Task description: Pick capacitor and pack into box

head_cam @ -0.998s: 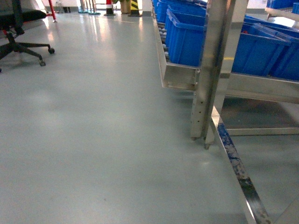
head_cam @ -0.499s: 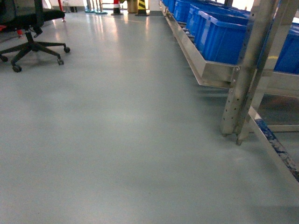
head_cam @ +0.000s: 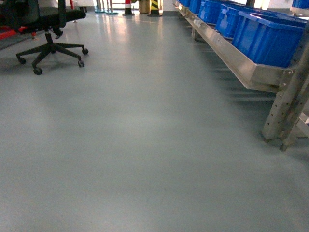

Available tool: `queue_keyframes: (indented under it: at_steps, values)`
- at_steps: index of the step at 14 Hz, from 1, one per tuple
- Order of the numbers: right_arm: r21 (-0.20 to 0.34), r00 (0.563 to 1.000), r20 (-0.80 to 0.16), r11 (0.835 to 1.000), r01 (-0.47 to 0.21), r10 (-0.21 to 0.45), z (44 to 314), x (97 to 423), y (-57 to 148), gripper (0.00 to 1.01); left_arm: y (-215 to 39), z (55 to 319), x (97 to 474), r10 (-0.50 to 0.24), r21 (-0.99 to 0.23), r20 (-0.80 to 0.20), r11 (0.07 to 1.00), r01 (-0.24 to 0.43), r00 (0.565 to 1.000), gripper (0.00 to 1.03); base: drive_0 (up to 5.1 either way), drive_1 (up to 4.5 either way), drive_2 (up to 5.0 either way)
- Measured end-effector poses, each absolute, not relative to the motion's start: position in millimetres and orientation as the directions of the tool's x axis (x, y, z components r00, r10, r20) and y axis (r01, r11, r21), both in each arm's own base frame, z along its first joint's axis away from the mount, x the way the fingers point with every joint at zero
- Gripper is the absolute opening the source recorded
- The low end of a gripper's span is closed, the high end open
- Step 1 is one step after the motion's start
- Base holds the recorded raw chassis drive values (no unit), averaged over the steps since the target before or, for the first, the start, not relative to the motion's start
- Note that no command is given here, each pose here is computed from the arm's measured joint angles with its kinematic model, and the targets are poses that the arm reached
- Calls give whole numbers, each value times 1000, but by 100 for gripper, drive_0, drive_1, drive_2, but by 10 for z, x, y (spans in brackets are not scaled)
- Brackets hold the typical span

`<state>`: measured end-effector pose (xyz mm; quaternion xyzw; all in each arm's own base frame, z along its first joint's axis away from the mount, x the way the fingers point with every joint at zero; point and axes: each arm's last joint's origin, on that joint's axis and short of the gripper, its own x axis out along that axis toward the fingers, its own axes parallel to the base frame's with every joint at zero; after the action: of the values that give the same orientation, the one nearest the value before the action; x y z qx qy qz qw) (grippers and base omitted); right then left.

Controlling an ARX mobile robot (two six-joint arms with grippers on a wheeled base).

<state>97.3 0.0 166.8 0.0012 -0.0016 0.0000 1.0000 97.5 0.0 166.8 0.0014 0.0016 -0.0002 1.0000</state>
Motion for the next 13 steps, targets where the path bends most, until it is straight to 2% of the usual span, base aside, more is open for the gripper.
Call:
queue_keyframes:
  at_steps: [13]
  values:
    - [2, 1000, 2, 1000, 0, 0, 1667, 973, 0, 98, 0, 1668, 975, 0, 3, -3, 1000, 0, 1000, 44, -496, 248, 248]
